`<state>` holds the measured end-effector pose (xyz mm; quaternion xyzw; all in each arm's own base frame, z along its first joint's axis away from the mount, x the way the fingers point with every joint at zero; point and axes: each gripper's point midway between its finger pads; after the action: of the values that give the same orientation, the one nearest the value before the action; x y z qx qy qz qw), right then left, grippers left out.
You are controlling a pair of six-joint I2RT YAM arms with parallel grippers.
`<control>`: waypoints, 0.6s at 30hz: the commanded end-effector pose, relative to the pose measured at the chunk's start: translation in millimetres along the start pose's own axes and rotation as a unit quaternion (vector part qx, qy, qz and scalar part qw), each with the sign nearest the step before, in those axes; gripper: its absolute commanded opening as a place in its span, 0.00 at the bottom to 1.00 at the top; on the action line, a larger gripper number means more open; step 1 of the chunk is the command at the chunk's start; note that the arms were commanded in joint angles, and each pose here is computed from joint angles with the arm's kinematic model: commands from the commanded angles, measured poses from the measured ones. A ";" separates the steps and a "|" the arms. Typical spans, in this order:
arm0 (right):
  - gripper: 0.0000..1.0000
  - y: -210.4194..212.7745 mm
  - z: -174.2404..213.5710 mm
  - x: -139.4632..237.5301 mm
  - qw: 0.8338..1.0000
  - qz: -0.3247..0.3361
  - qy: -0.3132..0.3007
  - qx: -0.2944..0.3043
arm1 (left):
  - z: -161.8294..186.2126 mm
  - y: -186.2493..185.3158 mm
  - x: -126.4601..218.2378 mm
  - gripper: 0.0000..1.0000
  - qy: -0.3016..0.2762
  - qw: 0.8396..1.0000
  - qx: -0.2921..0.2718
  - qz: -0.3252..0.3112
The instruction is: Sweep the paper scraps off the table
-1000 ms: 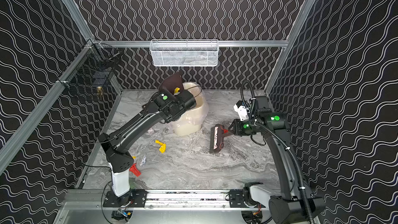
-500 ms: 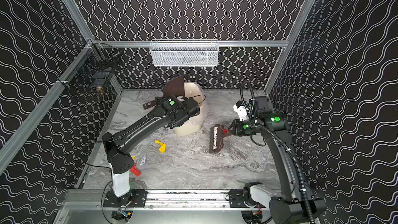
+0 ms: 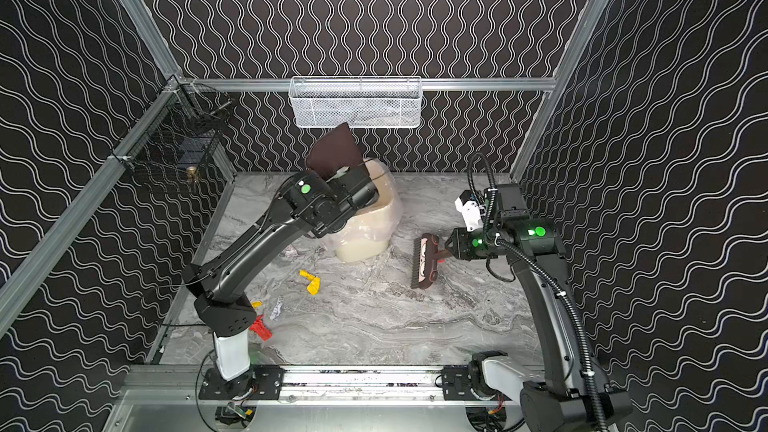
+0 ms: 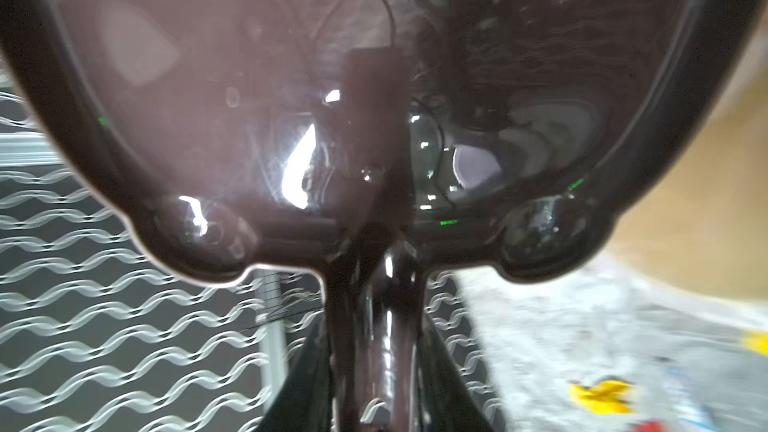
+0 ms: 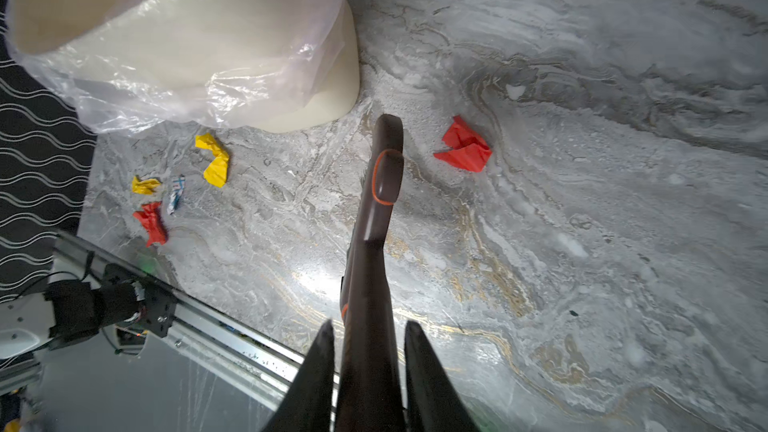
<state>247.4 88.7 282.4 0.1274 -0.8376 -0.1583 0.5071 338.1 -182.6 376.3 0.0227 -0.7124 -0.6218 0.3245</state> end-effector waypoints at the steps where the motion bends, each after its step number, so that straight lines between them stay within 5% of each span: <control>1: 0.00 -18.1 -13.1 9.4 0.997 0.061 -0.037 0.012 | -5.7 -27.2 19.0 0.00 -0.043 0.994 0.027 0.099; 5: 0.00 -40.7 -23.1 19.8 0.989 0.134 -0.063 0.019 | -25.8 -55.5 53.2 0.00 -0.106 0.977 0.049 0.176; 12: 0.00 -73.8 -42.6 26.2 0.965 0.233 -0.105 0.053 | -42.3 -128.5 120.9 0.00 -0.197 0.926 0.032 0.320; 18: 0.00 -97.3 -55.5 6.8 0.949 0.285 -0.102 0.083 | -31.8 -193.8 145.8 0.00 -0.214 0.890 -0.005 0.402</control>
<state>278.7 2.4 267.3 -0.0660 -0.8827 0.0107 0.4652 185.2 -297.6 277.5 -0.3498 -0.7061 -0.4879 0.3756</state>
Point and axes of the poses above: each gripper's point midway between its finger pads, its own x axis back along the fingers, its own y axis along the line the jaws close on, z = x × y, and after that the axes turned 13 degrees about -x, right-handed
